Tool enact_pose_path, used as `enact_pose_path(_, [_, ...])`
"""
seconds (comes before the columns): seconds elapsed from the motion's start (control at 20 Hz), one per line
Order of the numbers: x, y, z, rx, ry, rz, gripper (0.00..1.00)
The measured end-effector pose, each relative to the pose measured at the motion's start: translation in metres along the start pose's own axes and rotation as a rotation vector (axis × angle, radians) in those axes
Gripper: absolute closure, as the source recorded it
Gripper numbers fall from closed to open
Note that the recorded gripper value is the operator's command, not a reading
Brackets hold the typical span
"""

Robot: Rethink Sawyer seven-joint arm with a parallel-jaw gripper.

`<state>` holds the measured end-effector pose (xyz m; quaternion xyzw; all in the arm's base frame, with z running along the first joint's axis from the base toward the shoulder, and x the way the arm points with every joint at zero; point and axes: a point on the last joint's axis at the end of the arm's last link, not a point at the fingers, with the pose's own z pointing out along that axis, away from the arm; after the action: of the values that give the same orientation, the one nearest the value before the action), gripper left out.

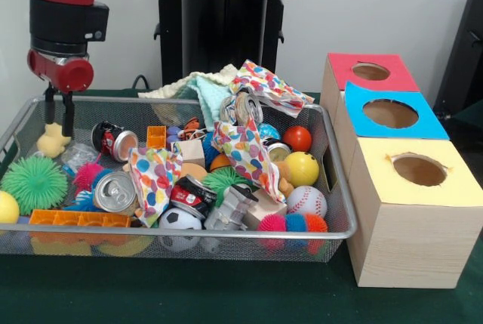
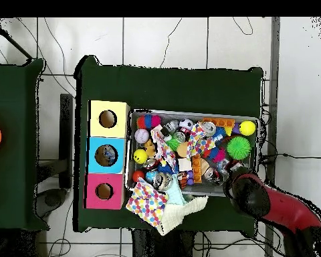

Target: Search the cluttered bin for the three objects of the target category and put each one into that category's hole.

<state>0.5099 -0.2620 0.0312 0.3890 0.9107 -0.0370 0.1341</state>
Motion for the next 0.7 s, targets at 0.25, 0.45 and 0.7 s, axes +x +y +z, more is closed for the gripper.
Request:
enact_pose_path(0.25, [0.004,-0.005,0.001,0.004,-0.001,-0.033,0.00])
enact_pose_path(0.45, [0.015,-0.011,0.009,0.009,0.014,-0.074,0.00])
enact_pose_path(0.7, [0.033,-0.014,0.032,0.009,0.053,-0.103,0.00])
